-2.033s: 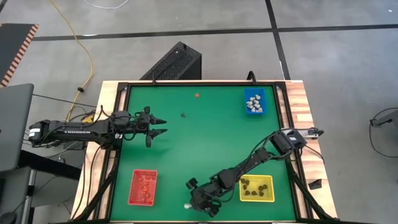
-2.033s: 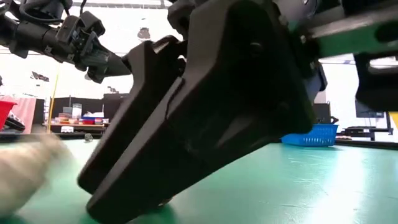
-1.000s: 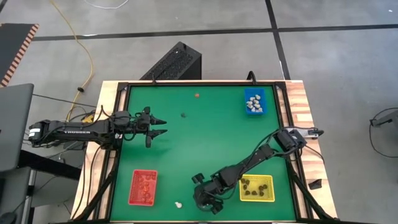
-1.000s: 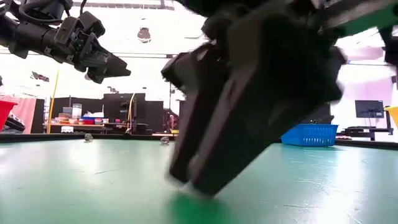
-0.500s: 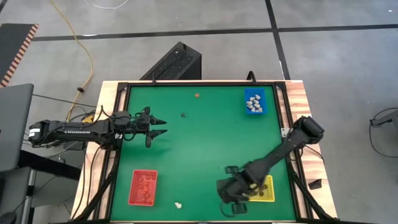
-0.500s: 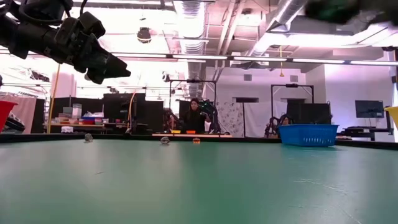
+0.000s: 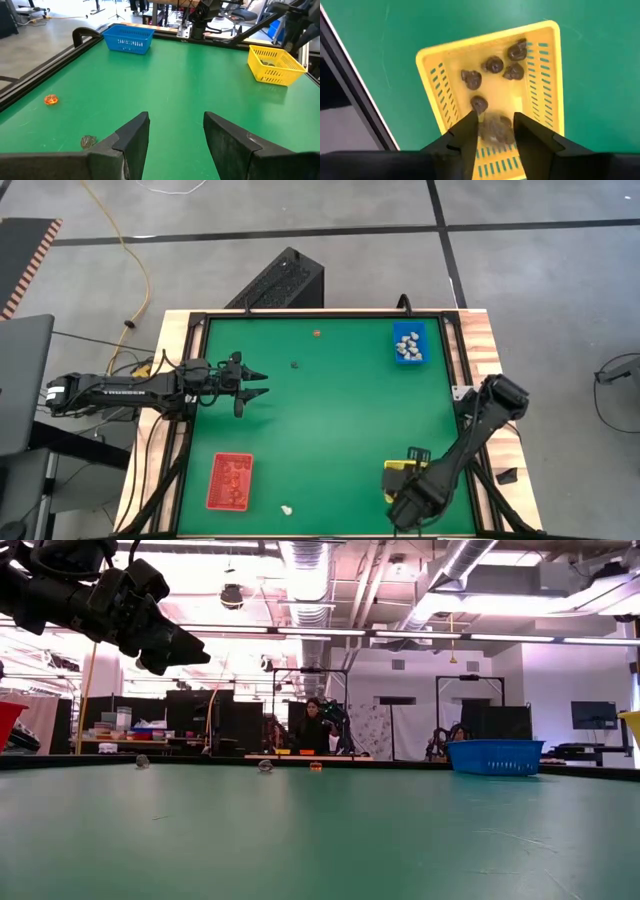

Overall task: Sort Halloween decoration
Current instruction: Put the black skull toy into the yellow bin, then put the white skull toy into the blue bin

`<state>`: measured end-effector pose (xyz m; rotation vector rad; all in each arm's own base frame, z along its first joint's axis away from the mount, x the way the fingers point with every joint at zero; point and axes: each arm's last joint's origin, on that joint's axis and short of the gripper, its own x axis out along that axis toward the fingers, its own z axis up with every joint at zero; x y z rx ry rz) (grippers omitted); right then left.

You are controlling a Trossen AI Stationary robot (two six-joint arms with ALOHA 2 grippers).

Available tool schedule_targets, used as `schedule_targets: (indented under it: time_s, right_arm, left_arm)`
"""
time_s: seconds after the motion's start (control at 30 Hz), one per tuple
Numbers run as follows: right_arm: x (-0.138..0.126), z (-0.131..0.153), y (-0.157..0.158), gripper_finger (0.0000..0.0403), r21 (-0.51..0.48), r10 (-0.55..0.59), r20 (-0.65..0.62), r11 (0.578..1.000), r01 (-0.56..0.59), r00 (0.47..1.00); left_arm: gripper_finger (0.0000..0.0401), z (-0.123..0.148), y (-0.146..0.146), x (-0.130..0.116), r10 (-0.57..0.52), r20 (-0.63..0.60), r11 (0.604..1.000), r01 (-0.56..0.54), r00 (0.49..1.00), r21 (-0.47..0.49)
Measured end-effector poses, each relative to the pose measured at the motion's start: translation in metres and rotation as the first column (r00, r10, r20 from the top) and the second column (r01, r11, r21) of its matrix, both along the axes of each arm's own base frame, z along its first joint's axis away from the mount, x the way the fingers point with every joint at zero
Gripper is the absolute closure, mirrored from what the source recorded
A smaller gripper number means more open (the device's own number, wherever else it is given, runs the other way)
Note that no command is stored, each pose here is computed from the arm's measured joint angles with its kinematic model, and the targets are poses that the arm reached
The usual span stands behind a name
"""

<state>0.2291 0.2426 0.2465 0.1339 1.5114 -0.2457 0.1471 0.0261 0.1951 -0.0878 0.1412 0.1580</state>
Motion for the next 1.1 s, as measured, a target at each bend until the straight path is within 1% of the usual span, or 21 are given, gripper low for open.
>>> schedule_targets:
  time_s: [0.2,0.33,0.4,0.47,0.5,0.57,0.63,0.7,0.77,0.87,0.97,1.03,1.07,1.1]
  right_arm:
    - [0.004,0.0,-0.006,0.0189,-0.012,-0.014,-0.013,1.0,0.013,1.0]
    - [0.013,0.0,-0.01,0.0156,0.011,0.004,0.01,1.0,-0.004,1.0]
    - [0.022,0.0,-0.01,0.015,0.043,0.038,0.071,0.998,-0.041,0.997]
    - [0.035,0.002,-0.009,0.0149,0.068,0.073,0.178,0.994,-0.087,0.981]
    - [0.043,0.003,-0.009,0.0148,0.067,0.093,0.245,0.991,-0.113,0.965]
    - [0.059,0.007,-0.008,0.0148,0.037,0.13,0.4,0.987,-0.158,0.907]
    - [0.077,0.011,-0.008,0.0148,-0.014,0.172,0.55,0.98,-0.197,0.817]
    - [0.099,0.009,-0.009,0.0148,-0.064,0.211,0.656,0.972,-0.225,0.725]
    - [0.12,-0.004,-0.004,0.0148,-0.12,0.278,0.71,0.953,-0.277,0.647]
    - [0.155,-0.029,0.001,0.0148,-0.177,0.343,0.798,0.919,-0.352,0.495]
    - [0.184,-0.051,0.006,0.0148,-0.225,0.373,0.857,0.891,-0.394,0.355]
    - [0.194,-0.059,0.009,0.0148,-0.256,0.392,0.868,0.88,-0.401,0.306]
    - [0.199,-0.061,0.01,0.0148,-0.26,0.387,0.876,0.881,-0.396,0.286]
    - [0.202,-0.066,0.011,0.0148,-0.258,0.384,0.879,0.882,-0.393,0.284]
  left_arm:
    - [0.0223,0.0,0.0,0.0,0.0,0.001,1.0,0.0,1.0,-0.005]
    - [0.0223,0.0,0.0,0.0,0.0,0.002,1.0,0.0,1.0,-0.011]
    - [0.0223,0.0,0.0,0.0,0.0,0.002,1.0,0.0,1.0,-0.011]
    - [0.0223,0.0,0.0,0.0,0.0,0.001,1.0,0.0,1.0,-0.011]
    - [0.0223,0.0,0.0,0.0,-0.001,0.001,1.0,0.001,1.0,-0.011]
    - [0.0223,0.0,0.0,0.0,-0.001,0.001,1.0,0.001,1.0,-0.01]
    - [0.0223,0.0,0.0,0.0,0.0,0.0,1.0,0.0,1.0,-0.011]
    - [0.0223,0.0,0.0,0.0,0.0,-0.003,1.0,0.0,1.0,-0.011]
    - [0.0223,-0.001,0.0,0.0,-0.003,-0.006,1.0,0.003,1.0,-0.012]
    - [0.0223,-0.002,-0.001,0.0,-0.028,-0.016,0.999,0.027,0.999,-0.018]
    - [0.0223,-0.002,-0.001,0.0,-0.046,-0.021,0.999,0.046,0.999,-0.018]
    - [0.0223,-0.002,-0.001,0.0,-0.046,-0.022,0.999,0.046,0.999,-0.015]
    - [0.0223,-0.003,-0.001,0.0,-0.046,-0.027,0.999,0.045,0.999,-0.016]
    - [0.0223,-0.003,-0.001,0.0,-0.046,-0.028,0.999,0.045,0.999,-0.017]
